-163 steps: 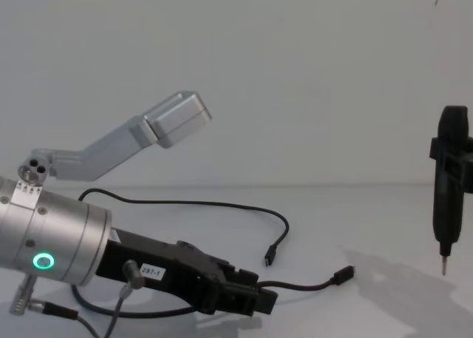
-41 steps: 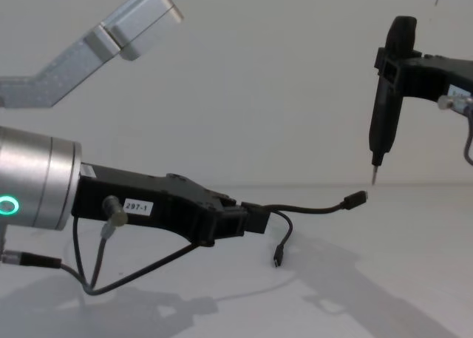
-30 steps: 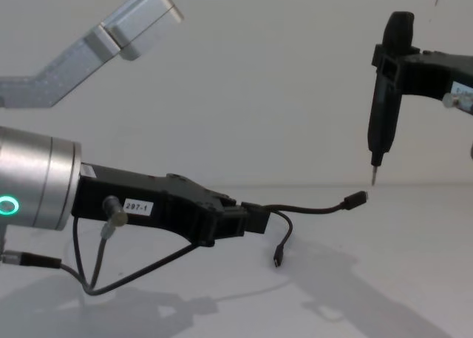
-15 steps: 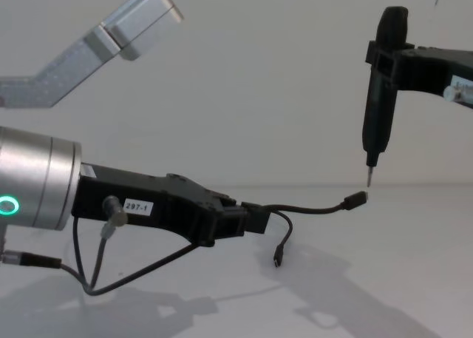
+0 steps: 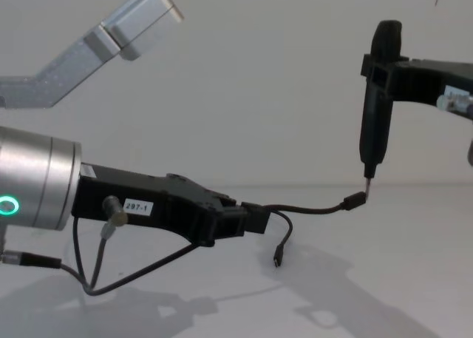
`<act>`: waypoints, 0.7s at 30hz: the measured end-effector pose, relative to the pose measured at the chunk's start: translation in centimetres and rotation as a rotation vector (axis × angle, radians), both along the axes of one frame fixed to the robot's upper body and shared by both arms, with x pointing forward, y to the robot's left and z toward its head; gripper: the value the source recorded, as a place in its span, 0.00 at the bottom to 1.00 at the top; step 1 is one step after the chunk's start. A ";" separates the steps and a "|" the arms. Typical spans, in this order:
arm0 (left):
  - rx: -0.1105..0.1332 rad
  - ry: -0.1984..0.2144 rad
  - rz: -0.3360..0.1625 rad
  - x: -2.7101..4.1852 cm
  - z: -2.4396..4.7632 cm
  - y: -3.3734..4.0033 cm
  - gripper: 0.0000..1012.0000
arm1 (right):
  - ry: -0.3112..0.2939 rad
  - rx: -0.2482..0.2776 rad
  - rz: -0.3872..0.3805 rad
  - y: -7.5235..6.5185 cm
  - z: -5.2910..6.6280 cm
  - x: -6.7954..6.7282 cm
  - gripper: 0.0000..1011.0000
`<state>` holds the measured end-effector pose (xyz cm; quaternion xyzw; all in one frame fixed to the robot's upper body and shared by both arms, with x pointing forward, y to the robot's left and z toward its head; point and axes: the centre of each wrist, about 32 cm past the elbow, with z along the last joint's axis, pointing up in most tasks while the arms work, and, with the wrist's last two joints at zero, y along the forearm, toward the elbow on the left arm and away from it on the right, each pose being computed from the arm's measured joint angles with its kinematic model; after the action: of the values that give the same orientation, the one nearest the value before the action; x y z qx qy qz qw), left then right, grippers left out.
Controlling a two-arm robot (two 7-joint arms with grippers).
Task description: Pick up the data cable with the one hand.
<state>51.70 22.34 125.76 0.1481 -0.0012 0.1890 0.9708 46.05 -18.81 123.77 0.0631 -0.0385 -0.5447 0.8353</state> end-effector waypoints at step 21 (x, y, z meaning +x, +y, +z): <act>0.000 0.000 0.000 0.00 0.00 0.00 0.04 | 0.040 0.004 -0.044 0.0 0.0 1.4 0.28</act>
<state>51.70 22.34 125.76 0.1481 -0.0012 0.1890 0.9707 47.43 -18.76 123.78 0.0532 -0.0220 -0.5640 0.8237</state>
